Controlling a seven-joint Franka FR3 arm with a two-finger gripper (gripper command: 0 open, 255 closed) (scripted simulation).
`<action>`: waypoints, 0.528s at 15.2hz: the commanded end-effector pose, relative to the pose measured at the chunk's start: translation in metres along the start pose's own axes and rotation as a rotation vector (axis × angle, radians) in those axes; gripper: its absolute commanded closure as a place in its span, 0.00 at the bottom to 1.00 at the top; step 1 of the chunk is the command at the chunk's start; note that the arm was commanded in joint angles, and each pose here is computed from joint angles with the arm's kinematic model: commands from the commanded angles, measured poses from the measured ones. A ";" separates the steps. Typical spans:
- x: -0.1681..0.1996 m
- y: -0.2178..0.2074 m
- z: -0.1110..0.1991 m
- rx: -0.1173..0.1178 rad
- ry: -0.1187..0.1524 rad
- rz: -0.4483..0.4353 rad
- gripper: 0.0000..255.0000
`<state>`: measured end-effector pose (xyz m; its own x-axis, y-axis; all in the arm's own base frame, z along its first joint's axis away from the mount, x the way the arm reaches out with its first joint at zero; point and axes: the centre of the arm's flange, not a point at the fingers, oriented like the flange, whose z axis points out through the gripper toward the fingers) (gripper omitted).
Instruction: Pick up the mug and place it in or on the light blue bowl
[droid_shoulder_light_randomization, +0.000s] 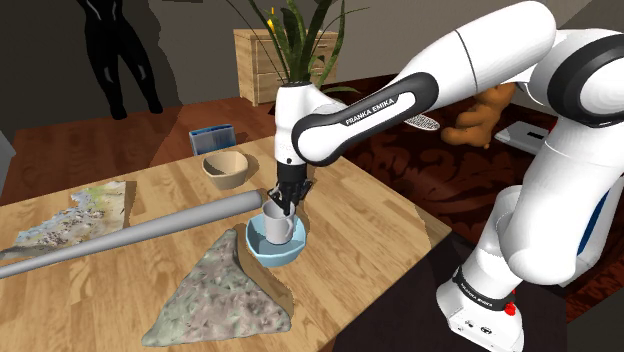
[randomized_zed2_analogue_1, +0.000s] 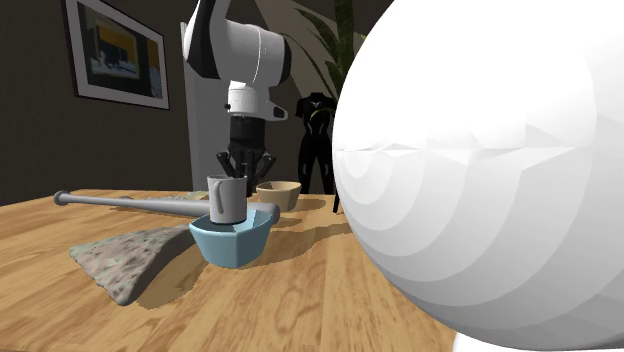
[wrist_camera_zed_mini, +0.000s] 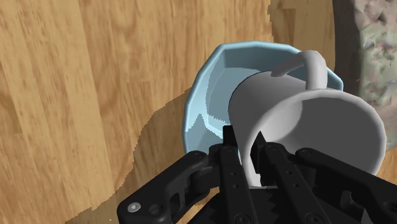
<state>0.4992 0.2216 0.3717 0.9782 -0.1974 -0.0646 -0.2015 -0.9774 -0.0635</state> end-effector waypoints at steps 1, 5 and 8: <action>0.000 0.000 0.000 0.000 0.000 0.000 1.00; 0.000 0.000 0.000 0.000 0.000 0.000 0.00; 0.000 0.000 0.000 0.000 0.000 0.000 0.00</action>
<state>0.4993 0.2217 0.3717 0.9782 -0.1974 -0.0641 -0.2015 -0.9774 -0.0638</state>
